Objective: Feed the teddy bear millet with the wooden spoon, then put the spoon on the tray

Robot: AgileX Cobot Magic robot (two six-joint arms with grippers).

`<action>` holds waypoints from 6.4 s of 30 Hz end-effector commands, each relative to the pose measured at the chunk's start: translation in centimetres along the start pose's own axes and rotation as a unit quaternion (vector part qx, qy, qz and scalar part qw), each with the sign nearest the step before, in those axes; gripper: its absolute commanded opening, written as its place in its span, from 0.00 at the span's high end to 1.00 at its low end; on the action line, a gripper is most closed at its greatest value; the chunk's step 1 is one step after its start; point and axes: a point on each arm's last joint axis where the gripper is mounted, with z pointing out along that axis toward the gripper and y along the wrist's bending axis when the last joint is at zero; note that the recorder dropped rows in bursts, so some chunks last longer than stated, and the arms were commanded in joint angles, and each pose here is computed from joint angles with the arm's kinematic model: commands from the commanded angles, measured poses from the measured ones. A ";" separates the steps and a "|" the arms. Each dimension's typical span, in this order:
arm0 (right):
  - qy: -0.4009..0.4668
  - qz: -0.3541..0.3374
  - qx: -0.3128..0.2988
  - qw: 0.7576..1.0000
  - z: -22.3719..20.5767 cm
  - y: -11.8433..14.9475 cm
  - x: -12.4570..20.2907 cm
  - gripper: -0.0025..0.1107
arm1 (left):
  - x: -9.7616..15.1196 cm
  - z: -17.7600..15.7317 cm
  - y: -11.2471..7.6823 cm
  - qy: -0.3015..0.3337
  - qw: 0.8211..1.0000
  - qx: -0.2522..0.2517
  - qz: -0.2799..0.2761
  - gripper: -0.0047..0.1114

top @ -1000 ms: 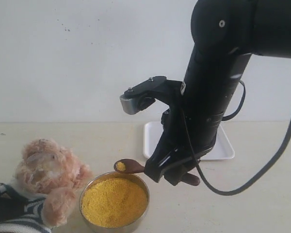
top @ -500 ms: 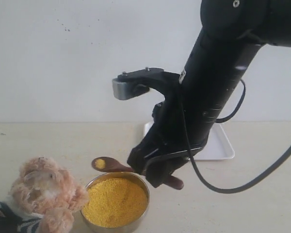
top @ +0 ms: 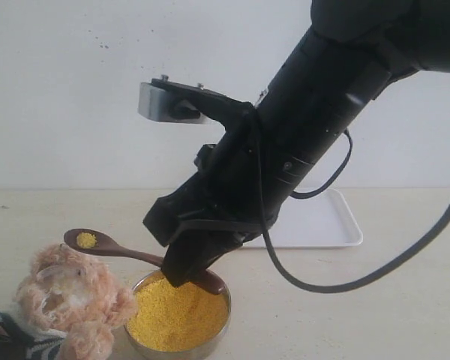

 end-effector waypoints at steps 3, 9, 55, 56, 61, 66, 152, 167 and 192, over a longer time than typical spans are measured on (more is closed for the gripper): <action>-0.027 -0.065 0.016 0.997 0.6 2.0 -0.8 0.98 | 0.0 -0.1 -0.3 -0.004 1.000 0.008 -0.005 0.93; -0.029 -0.121 0.114 0.986 2.7 3.7 -1.3 0.98 | 0.3 0.0 -0.2 0.000 1.000 0.008 -0.007 0.93; 0.054 -0.301 0.308 0.901 6.6 5.8 -1.0 0.98 | 0.5 0.0 -0.1 0.002 1.000 0.009 -0.008 0.93; 0.053 -0.302 0.308 0.901 6.6 5.8 -1.0 0.98 | 0.5 0.0 -0.1 0.002 1.000 0.009 -0.008 0.93; 0.052 -0.302 0.308 0.901 6.6 5.8 -1.0 0.98 | 0.5 0.0 -0.1 0.002 1.000 0.009 -0.008 0.93; 0.052 -0.306 0.313 0.898 6.6 5.8 -1.1 0.98 | 0.5 0.0 -0.1 0.002 1.000 0.009 -0.008 0.93; 0.076 -0.157 0.454 0.874 2.3 3.0 -0.1 0.98 | 0.4 0.0 -0.3 -0.006 1.000 0.019 -0.002 0.93; 0.192 -0.164 0.359 0.899 5.0 -0.5 0.9 0.98 | -0.8 0.0 0.4 -0.072 0.997 -0.018 0.005 0.93; 0.174 -0.178 0.328 0.911 12.5 -2.6 0.2 0.98 | -1.4 -0.1 0.2 -0.104 0.995 -0.009 0.007 0.93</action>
